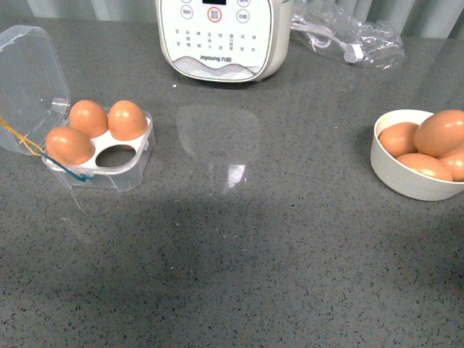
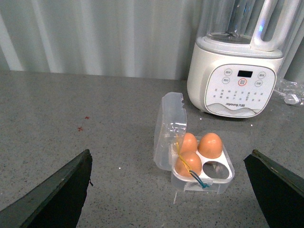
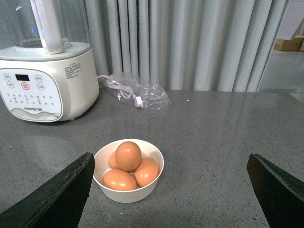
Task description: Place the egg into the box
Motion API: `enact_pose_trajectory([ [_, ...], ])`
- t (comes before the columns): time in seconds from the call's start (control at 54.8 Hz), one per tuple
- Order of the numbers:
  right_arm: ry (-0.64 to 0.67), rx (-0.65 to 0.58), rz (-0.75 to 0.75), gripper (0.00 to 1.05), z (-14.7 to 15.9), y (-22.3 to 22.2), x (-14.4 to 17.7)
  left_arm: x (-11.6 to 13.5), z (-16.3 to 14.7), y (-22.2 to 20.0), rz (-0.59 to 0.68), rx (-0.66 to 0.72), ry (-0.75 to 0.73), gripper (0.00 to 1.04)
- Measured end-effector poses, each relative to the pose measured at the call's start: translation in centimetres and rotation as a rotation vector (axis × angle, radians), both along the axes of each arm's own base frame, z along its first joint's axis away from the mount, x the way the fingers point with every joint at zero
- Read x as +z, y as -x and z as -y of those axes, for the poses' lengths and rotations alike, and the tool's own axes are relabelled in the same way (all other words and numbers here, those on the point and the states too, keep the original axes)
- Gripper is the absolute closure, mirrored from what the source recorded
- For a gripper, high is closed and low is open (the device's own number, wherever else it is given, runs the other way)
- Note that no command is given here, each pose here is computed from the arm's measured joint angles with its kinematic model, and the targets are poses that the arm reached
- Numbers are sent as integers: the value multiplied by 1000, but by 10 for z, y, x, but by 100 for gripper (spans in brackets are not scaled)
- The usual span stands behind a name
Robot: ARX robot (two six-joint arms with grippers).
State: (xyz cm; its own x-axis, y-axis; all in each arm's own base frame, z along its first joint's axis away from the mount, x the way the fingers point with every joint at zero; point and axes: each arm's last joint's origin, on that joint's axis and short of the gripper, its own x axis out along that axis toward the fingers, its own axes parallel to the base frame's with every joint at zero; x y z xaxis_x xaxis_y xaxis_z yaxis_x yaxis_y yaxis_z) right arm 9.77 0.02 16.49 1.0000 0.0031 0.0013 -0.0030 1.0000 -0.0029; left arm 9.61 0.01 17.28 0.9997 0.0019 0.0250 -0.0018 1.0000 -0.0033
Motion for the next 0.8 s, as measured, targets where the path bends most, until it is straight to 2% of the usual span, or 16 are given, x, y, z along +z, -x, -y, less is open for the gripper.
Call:
enact_pose_trajectory([
  [0.804, 0, 0, 0, 7, 0, 0, 0, 0, 0, 0, 0, 0, 0, 7],
])
